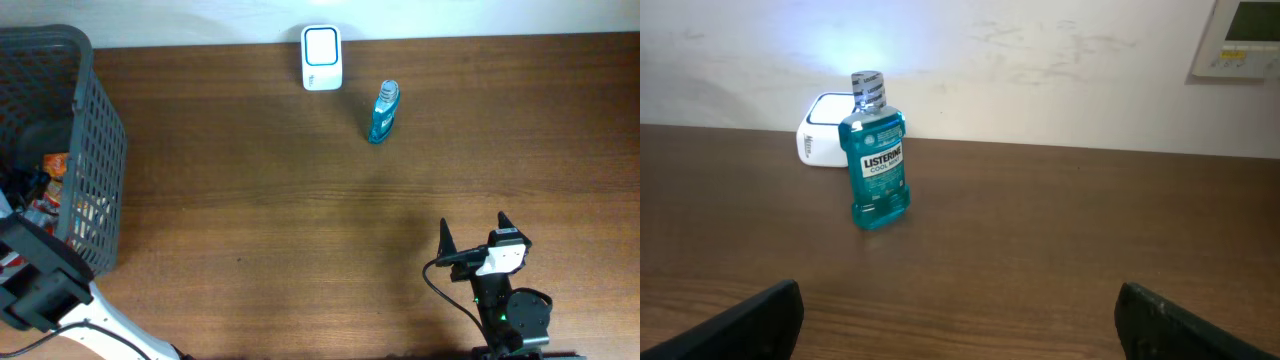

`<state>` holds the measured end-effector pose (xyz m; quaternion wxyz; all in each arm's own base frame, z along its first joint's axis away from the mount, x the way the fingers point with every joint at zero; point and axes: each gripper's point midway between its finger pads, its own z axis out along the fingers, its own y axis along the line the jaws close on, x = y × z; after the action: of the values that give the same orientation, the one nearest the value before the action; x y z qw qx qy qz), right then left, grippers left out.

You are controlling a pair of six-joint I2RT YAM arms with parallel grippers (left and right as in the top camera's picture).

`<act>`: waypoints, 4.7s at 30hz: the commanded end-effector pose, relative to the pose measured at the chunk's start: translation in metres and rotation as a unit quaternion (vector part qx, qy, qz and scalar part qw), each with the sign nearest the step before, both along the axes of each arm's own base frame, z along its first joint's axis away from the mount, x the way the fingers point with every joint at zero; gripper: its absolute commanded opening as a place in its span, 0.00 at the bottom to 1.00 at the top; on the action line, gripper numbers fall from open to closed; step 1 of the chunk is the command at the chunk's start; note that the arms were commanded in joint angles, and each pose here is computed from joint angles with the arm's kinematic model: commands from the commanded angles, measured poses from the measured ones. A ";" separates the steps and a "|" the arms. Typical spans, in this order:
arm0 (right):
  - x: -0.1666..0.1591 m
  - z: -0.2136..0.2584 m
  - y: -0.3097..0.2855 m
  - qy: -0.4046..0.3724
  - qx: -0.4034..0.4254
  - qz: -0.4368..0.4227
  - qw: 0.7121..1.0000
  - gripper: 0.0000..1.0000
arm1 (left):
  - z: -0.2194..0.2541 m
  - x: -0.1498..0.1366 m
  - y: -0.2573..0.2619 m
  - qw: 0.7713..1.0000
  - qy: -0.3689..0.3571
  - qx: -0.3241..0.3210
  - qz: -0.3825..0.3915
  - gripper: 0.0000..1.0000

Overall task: Scan the item barcode
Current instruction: 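Return the left gripper to the basket and grasp a clear packaged item, then carry the packaged item with the left gripper to the scanner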

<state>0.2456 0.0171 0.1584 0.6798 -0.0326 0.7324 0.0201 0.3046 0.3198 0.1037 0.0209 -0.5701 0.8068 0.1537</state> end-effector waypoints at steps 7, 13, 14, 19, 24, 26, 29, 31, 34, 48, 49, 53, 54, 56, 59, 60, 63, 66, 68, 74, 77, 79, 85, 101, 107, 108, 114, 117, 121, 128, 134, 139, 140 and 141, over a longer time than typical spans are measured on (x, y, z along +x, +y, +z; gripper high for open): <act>0.000 -0.003 -0.003 0.002 -0.002 -0.006 1.000 0.98 | -0.025 0.007 0.008 1.000 -0.007 -0.012 0.007 0.94; 0.000 -0.003 -0.003 0.002 -0.002 -0.006 1.000 0.99 | -0.064 0.001 0.003 0.998 0.032 -0.044 0.008 0.93; 0.000 -0.003 -0.003 0.002 -0.002 -0.006 1.000 0.98 | -0.070 0.000 0.003 0.998 0.038 -0.049 0.005 0.89; 0.000 -0.003 -0.003 0.002 -0.002 -0.006 1.000 0.98 | -0.070 -0.001 0.004 0.998 0.038 -0.050 0.007 0.46; 0.000 -0.003 -0.003 0.002 -0.002 -0.006 1.000 0.98 | -0.068 -0.002 0.003 0.998 0.040 -0.052 0.007 0.29; 0.000 -0.003 -0.003 0.002 -0.002 -0.006 1.000 0.98 | -0.066 -0.002 0.003 0.998 0.040 -0.052 0.007 0.23; 0.000 -0.003 -0.003 0.002 -0.002 -0.006 1.000 0.98 | -0.053 0.001 0.006 0.998 0.036 -0.048 0.007 0.05; 0.000 -0.003 -0.003 0.002 -0.002 -0.006 1.000 0.98 | -0.045 0.003 0.007 0.998 0.031 -0.045 0.007 0.00; 0.000 -0.003 -0.003 0.002 -0.002 -0.006 1.000 0.98 | -0.029 0.008 0.010 0.999 0.021 -0.041 0.006 0.00; 0.000 -0.003 -0.003 0.002 -0.002 -0.006 1.000 0.99 | 0.107 0.073 -0.009 0.978 -0.194 -0.048 -0.064 0.00; 0.000 -0.003 -0.003 0.002 -0.002 -0.006 1.000 0.98 | 0.118 0.075 -0.010 0.975 -0.206 -0.041 -0.070 0.00; 0.000 -0.003 -0.003 0.002 -0.002 -0.006 1.000 0.98 | 0.186 0.090 -0.033 0.942 -0.308 -0.024 -0.132 0.00; 0.000 -0.003 -0.003 0.002 -0.002 -0.006 1.000 0.98 | 0.203 0.095 -0.042 0.929 -0.338 -0.024 -0.146 0.00; 0.000 -0.003 -0.003 0.002 -0.002 -0.006 1.000 0.98 | 0.232 0.104 -0.062 0.900 -0.394 -0.032 -0.181 0.00; 0.000 -0.003 -0.003 0.002 -0.002 -0.006 1.000 0.98 | 0.265 0.115 -0.102 0.858 -0.453 -0.069 -0.233 0.00; 0.000 -0.003 -0.003 0.002 -0.002 -0.006 1.000 0.98 | 0.271 0.118 -0.113 0.849 -0.461 -0.077 -0.246 0.00; 0.000 -0.003 -0.003 0.002 -0.002 -0.006 1.000 0.98 | 0.287 0.126 -0.158 0.825 -0.474 -0.101 -0.290 0.00; 0.000 -0.003 -0.003 0.002 -0.002 -0.006 1.000 0.98 | 0.294 0.135 -0.199 0.806 -0.476 -0.120 -0.330 0.00; 0.000 -0.003 -0.003 0.002 -0.002 -0.006 1.000 0.98 | 0.297 0.141 -0.228 0.793 -0.474 -0.131 -0.359 0.00; 0.000 -0.003 -0.003 0.002 -0.002 -0.006 1.000 0.98 | 0.296 0.149 -0.320 0.744 -0.452 -0.162 -0.464 0.00; 0.000 -0.003 -0.003 0.002 -0.001 -0.006 1.000 0.98 | 0.288 0.148 -0.367 0.723 -0.422 -0.156 -0.523 0.01; 0.000 -0.003 -0.003 0.002 -0.002 -0.006 1.000 0.98 | 0.273 0.150 -0.385 0.739 -0.385 -0.128 -0.538 0.01; 0.000 -0.003 -0.003 0.002 -0.002 -0.006 1.000 0.98 | 0.214 0.153 -0.448 0.752 -0.277 -0.116 -0.587 0.02; 0.000 -0.003 -0.003 0.002 -0.002 -0.006 1.000 0.98 | 0.006 0.182 -0.562 0.724 -0.151 -0.155 -0.655 0.07; 0.000 -0.003 -0.003 0.002 -0.002 -0.006 1.000 0.98 | -0.033 0.184 -0.580 0.711 -0.161 -0.153 -0.667 0.11; 0.000 -0.003 -0.003 0.002 -0.002 -0.006 1.000 0.98 | -0.040 0.183 -0.582 0.711 -0.161 -0.153 -0.667 0.13; 0.000 -0.003 -0.003 0.002 -0.002 -0.006 1.000 0.98 | -0.056 0.177 -0.584 0.710 -0.149 -0.158 -0.669 0.64; 0.000 -0.003 -0.003 0.002 -0.002 -0.006 1.000 0.98 | -0.056 0.176 -0.587 0.708 -0.149 -0.158 -0.672 0.91; 0.000 -0.003 -0.003 0.002 -0.002 -0.006 1.000 0.98 | -0.054 0.175 -0.589 0.706 -0.151 -0.161 -0.673 0.91; 0.000 -0.003 -0.003 0.002 -0.002 -0.006 1.000 0.98 | -0.036 0.180 -0.578 0.714 -0.152 -0.144 -0.668 0.68; 0.000 -0.003 -0.003 0.002 -0.002 -0.006 1.000 0.98 | -0.056 0.168 -0.506 0.766 -0.050 -0.076 -0.637 0.42; 0.000 -0.003 -0.003 0.002 -0.002 -0.006 1.000 0.98 | -0.079 0.156 -0.507 0.764 -0.037 -0.094 -0.637 0.32; 0.000 -0.003 -0.003 0.002 -0.002 -0.006 1.000 0.98 | -0.082 0.155 -0.513 0.761 -0.044 -0.108 -0.638 0.34; 0.000 -0.003 -0.003 0.002 -0.002 -0.006 1.000 0.98 | -0.085 0.153 -0.519 0.757 -0.052 -0.126 -0.639 0.35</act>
<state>0.2456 0.0171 0.1584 0.6798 -0.0328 0.7324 0.0199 0.4655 -0.1847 0.0234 0.0891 0.0631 0.9940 0.0045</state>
